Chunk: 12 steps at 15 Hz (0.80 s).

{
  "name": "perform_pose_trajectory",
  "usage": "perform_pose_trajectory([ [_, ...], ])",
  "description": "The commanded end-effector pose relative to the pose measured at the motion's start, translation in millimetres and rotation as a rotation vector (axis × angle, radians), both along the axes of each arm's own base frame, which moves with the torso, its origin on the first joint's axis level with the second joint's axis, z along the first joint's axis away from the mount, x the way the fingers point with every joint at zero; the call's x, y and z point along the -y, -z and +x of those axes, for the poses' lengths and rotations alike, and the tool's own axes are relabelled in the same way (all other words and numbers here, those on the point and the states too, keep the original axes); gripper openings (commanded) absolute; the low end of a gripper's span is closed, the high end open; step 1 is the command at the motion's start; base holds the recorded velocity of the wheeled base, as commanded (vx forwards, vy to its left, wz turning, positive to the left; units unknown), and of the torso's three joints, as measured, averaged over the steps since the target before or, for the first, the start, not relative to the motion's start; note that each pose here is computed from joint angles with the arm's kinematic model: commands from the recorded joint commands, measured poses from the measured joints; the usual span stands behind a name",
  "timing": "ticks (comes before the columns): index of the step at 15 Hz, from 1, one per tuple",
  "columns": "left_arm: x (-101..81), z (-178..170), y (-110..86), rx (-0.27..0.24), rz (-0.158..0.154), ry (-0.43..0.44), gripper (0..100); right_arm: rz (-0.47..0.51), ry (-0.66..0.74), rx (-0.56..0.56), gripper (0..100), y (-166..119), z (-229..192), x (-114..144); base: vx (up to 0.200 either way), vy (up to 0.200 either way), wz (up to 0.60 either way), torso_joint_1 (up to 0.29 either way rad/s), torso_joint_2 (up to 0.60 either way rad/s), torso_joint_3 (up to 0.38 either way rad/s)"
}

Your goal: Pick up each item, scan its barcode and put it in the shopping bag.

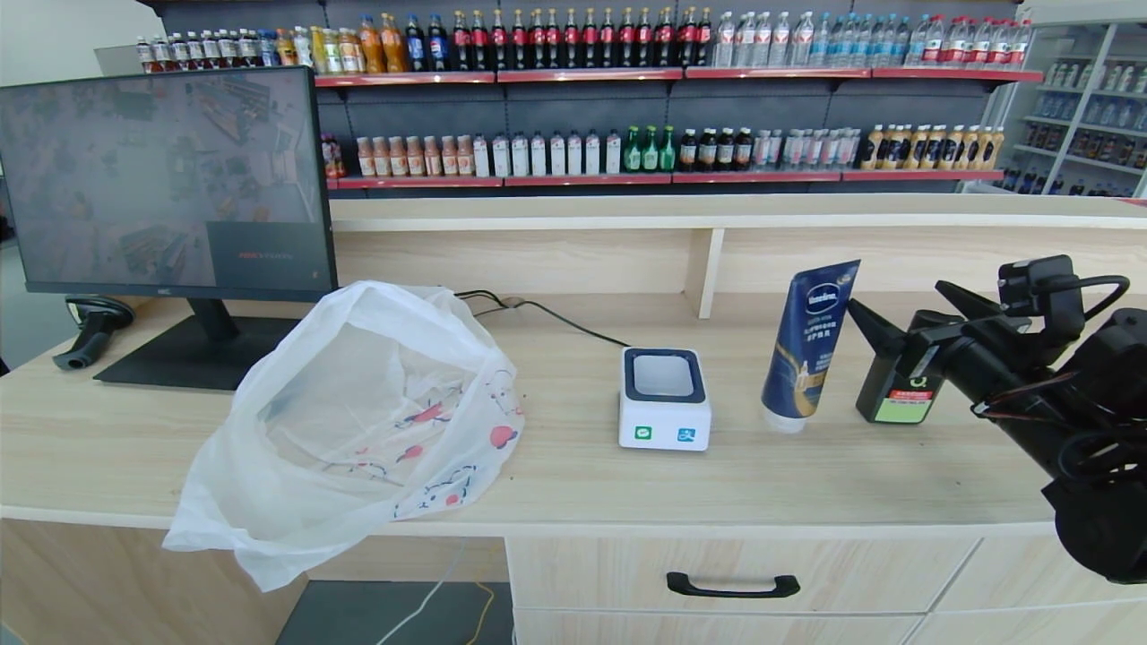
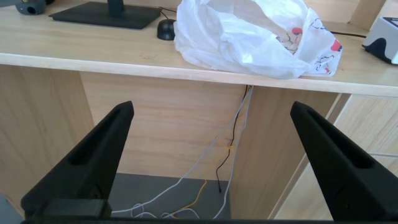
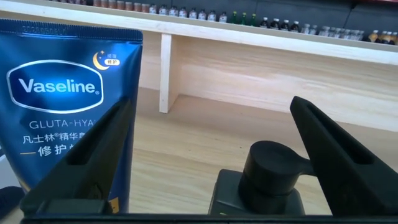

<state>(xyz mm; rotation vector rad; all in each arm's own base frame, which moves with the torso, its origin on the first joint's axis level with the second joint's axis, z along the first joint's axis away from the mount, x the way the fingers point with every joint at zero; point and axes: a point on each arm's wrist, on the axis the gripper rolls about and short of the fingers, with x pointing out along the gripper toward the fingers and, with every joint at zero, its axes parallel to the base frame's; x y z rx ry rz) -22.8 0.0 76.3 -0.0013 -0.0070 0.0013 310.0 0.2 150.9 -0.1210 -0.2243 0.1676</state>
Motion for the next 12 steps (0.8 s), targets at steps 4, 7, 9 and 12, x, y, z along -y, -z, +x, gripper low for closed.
perform_pose_trajectory([
  [4, 0.0, 0.0, 0.0, 0.001, 0.0, 0.0, 100, 0.001, -0.001, -0.003, 100, 2.2, 3.4, 0.2, 0.0, 0.0, 0.0, 0.0, 0.0, 0.0],
  [7, 0.0, 0.0, 0.0, 0.001, 0.0, 0.0, 100, 0.001, -0.002, -0.002, 100, 2.8, 6.2, -0.3, 0.0, 0.0, 0.0, 0.0, 0.0, 0.0],
  [9, 0.0, 0.0, 0.0, 0.001, 0.0, 0.0, 100, 0.001, -0.002, 0.0, 100, 2.7, 6.8, -0.3, 0.0, 0.0, 0.0, 0.0, 0.0, 0.0],
  [12, 0.0, 0.0, 0.0, 0.001, 0.0, 0.0, 100, 0.003, -0.002, -0.007, 100, 4.6, 7.7, -0.3, 0.0, 0.0, 0.0, 0.0, 0.0, 0.0],
])
